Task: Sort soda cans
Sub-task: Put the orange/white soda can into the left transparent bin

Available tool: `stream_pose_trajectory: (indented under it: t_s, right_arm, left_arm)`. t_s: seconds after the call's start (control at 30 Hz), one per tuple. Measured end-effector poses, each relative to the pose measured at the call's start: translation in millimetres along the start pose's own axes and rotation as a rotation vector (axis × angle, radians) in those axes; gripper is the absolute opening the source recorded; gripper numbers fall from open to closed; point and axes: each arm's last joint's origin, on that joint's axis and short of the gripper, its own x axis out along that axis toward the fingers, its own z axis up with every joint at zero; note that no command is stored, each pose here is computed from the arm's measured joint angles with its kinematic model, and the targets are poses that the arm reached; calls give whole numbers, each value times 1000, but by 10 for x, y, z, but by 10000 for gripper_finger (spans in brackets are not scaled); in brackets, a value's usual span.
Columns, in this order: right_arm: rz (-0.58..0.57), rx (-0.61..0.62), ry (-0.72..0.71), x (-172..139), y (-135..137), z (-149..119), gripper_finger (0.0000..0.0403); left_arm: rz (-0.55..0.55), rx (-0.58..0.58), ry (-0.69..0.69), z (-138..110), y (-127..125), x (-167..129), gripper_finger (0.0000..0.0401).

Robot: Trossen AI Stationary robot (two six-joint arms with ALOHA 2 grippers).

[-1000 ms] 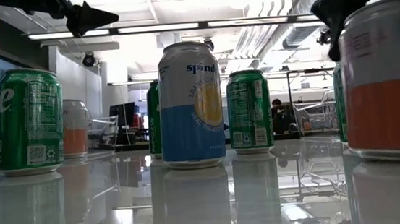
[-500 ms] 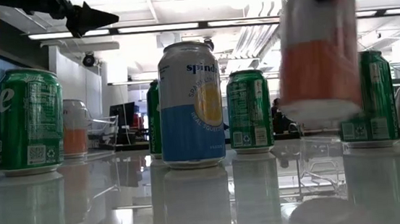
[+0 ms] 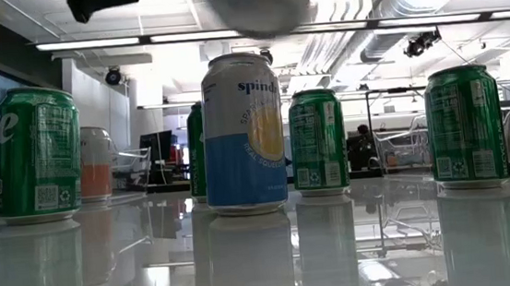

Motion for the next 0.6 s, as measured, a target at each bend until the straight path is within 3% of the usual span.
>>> stream_pose_trajectory:
  t_s: [0.17, 0.3, 0.6]
  right_arm:
    - [-45, -120, 34, 502, -88, 312, 298]
    - [-46, -120, 77, 866, -264, 469, 298]
    - [-54, -73, 287, 1555, -631, 217, 297]
  left_arm:
    - [70, -80, 146, 23, -87, -10, 344]
    - [148, -87, 185, 5, -127, -12, 344]
    - [151, -72, 255, -112, -242, 47, 344]
